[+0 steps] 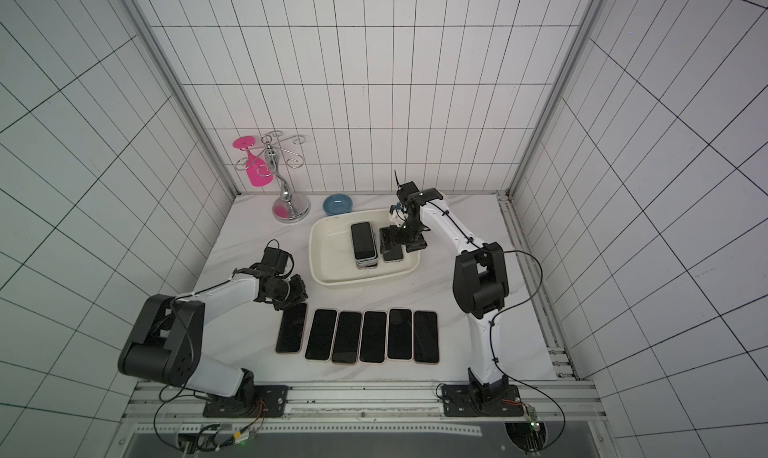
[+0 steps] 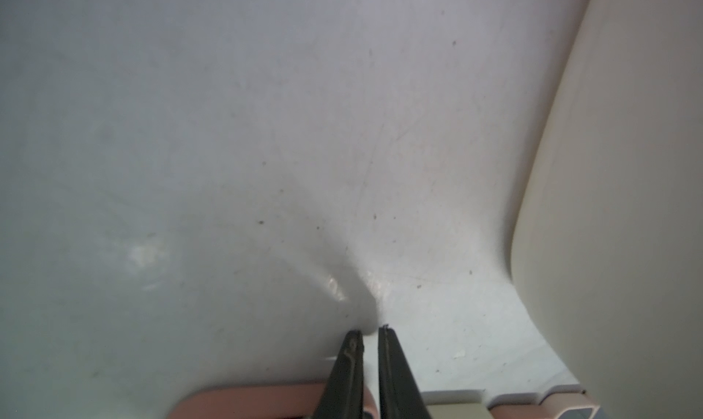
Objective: Take the phone out of the storage box
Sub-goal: Place the phone at the center of the board, then pick up the phone from the storage box.
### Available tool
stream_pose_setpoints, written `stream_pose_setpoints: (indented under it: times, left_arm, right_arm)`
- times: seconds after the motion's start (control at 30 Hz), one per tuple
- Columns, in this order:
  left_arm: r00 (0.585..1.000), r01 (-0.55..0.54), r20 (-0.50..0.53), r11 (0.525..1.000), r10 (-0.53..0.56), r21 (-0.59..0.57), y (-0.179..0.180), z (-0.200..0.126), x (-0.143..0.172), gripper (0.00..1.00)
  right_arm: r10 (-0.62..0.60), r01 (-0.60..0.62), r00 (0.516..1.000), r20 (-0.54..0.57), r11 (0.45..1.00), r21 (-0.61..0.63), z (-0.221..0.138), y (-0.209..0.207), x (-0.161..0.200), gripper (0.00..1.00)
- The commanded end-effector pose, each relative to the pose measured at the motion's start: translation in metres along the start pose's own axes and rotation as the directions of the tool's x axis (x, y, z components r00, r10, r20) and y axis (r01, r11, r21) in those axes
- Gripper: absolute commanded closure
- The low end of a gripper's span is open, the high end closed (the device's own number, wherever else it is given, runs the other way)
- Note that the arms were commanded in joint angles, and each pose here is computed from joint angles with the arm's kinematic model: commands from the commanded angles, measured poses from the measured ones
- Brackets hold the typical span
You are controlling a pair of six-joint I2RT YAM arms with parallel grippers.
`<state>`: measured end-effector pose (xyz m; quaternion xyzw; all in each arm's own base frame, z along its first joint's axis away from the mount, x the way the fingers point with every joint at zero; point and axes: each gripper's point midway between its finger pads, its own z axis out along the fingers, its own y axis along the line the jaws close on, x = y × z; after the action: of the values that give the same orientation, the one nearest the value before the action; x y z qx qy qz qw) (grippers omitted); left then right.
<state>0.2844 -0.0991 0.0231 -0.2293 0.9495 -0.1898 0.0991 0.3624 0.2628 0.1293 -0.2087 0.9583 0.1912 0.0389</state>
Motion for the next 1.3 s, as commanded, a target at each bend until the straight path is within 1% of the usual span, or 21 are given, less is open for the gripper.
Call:
stream_pose_setpoints:
  times: [0.0,0.03,0.1,0.17,0.23,0.27,0.3,0.37,0.43,0.47,0.5,0.57,0.63,0.8,0.87,1.0,1.1,1.27]
  left_arm:
    - [0.998,0.03,0.056,0.998,-0.027,-0.047,0.002,-0.02,-0.008,0.61]
    - [0.995,0.04,0.089,0.997,-0.034,-0.06,0.001,-0.031,-0.015,0.55]
    - [0.988,0.061,0.148,0.996,-0.05,-0.066,-0.002,-0.051,-0.027,0.47]
    - [0.976,0.11,0.2,0.99,-0.09,-0.088,0.007,-0.069,-0.034,0.44]
    - [0.952,0.193,0.267,0.972,-0.152,-0.135,0.029,-0.084,-0.037,0.44]
    - [0.938,0.235,0.294,0.96,-0.183,-0.151,0.042,-0.088,-0.038,0.44]
    - [0.921,0.286,0.316,0.944,-0.225,-0.162,0.056,-0.089,-0.038,0.48]
    - [0.896,0.362,0.33,0.92,-0.298,-0.152,0.074,-0.087,-0.036,0.67]
    - [0.867,0.44,0.325,0.887,-0.378,-0.142,0.09,-0.079,-0.032,0.89]
    - [0.858,0.464,0.321,0.874,-0.402,-0.146,0.094,-0.075,-0.03,0.95]
    - [0.855,0.471,0.314,0.871,-0.412,-0.14,0.094,-0.07,-0.03,0.99]
    - [0.858,0.48,0.279,0.866,-0.43,-0.141,0.095,-0.057,-0.028,1.0]
    - [0.875,0.464,0.219,0.877,-0.432,-0.122,0.087,-0.043,-0.022,1.0]
    - [0.905,0.416,0.145,0.903,-0.399,-0.106,0.066,-0.029,0.002,1.0]
    - [0.907,0.415,0.12,0.904,-0.403,-0.104,0.065,-0.025,0.014,1.0]
    - [0.908,0.417,0.103,0.902,-0.407,-0.112,0.073,-0.02,0.031,1.0]
    - [0.904,0.426,0.079,0.899,-0.42,-0.1,0.074,-0.016,0.04,1.0]
    - [0.898,0.438,0.073,0.896,-0.433,-0.079,0.071,-0.02,0.043,1.0]
  right_arm:
    - [0.002,-0.002,1.0,-0.008,1.0,-0.007,-0.003,0.002,0.006,0.03]
    - [-0.002,0.002,1.0,-0.003,1.0,-0.009,-0.004,0.003,0.005,0.04]
    - [-0.002,0.002,1.0,-0.002,1.0,-0.006,-0.004,0.003,0.005,0.03]
    - [-0.004,0.004,1.0,-0.001,1.0,-0.008,-0.004,0.003,0.005,0.03]
    - [-0.003,0.003,1.0,-0.003,1.0,-0.008,-0.004,0.003,0.005,0.03]
    - [-0.002,0.002,1.0,-0.004,1.0,-0.008,-0.003,0.002,0.005,0.03]
    - [-0.003,0.003,1.0,-0.003,1.0,-0.01,-0.003,0.003,0.005,0.03]
    - [-0.002,0.002,1.0,-0.003,1.0,-0.017,-0.002,0.003,0.005,0.03]
    - [-0.002,0.002,1.0,-0.004,1.0,-0.019,-0.001,0.004,0.005,0.03]
    - [-0.003,0.003,1.0,-0.003,1.0,-0.019,-0.002,0.004,0.006,0.03]
    - [-0.005,0.005,1.0,-0.002,1.0,-0.018,-0.002,0.004,0.006,0.03]
    - [-0.008,0.008,1.0,0.001,1.0,-0.016,-0.003,0.004,0.006,0.03]
    - [-0.009,0.009,1.0,0.004,1.0,-0.014,-0.004,0.004,0.005,0.03]
    - [0.015,-0.015,1.0,0.005,1.0,0.019,-0.001,-0.006,0.0,0.03]
    - [0.031,-0.031,0.999,0.009,0.997,0.067,0.0,-0.016,-0.006,0.02]
    - [0.029,-0.03,1.0,0.005,0.987,0.158,0.007,-0.033,-0.02,0.02]
    - [0.027,-0.022,0.999,-0.028,0.982,0.187,0.018,-0.039,-0.028,0.02]
    - [0.005,0.01,0.998,-0.063,0.973,0.229,0.042,-0.044,-0.039,0.02]
